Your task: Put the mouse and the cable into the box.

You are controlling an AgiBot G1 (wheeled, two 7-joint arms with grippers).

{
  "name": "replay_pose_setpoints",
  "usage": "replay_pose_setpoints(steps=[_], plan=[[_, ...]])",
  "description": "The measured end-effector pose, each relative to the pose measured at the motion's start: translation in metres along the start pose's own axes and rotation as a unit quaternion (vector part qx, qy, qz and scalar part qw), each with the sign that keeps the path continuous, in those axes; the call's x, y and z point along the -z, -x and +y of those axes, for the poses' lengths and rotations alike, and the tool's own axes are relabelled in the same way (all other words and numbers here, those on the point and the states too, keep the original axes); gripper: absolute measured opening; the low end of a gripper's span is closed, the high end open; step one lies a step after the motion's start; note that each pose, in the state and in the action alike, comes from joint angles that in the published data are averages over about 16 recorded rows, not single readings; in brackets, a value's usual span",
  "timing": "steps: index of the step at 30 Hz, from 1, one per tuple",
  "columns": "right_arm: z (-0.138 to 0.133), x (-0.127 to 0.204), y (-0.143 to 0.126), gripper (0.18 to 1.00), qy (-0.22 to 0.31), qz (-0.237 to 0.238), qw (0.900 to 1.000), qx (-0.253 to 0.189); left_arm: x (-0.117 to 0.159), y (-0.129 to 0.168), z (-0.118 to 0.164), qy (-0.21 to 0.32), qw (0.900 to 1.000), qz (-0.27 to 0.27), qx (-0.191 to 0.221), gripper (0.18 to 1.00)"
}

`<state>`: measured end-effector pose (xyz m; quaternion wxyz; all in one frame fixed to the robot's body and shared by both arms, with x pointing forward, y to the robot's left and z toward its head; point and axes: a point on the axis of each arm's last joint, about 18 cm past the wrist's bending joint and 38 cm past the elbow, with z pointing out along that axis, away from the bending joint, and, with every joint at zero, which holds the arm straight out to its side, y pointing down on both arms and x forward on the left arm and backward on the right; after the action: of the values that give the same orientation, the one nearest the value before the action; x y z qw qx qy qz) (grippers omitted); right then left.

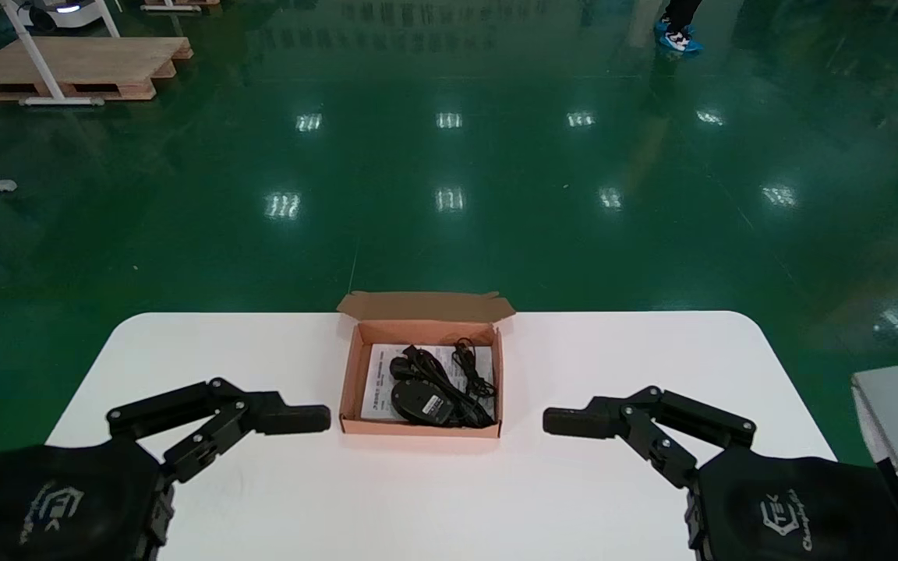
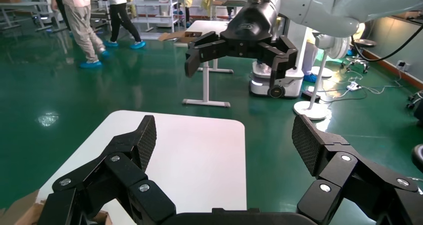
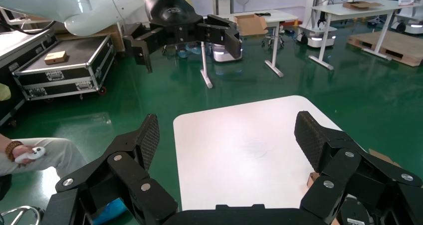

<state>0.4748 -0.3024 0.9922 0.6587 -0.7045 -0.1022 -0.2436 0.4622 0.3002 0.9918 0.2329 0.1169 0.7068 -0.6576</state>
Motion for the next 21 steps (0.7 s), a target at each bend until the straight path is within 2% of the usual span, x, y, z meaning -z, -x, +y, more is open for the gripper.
replay_pose_setpoints(steps=[21], plan=[[0.0003,-0.0003,-0.0004,1.001,0.0,0.0,1.0,0.0,-0.0022,0.0097,0.0051,0.002,0.9999,-0.016,0.003,1.001]])
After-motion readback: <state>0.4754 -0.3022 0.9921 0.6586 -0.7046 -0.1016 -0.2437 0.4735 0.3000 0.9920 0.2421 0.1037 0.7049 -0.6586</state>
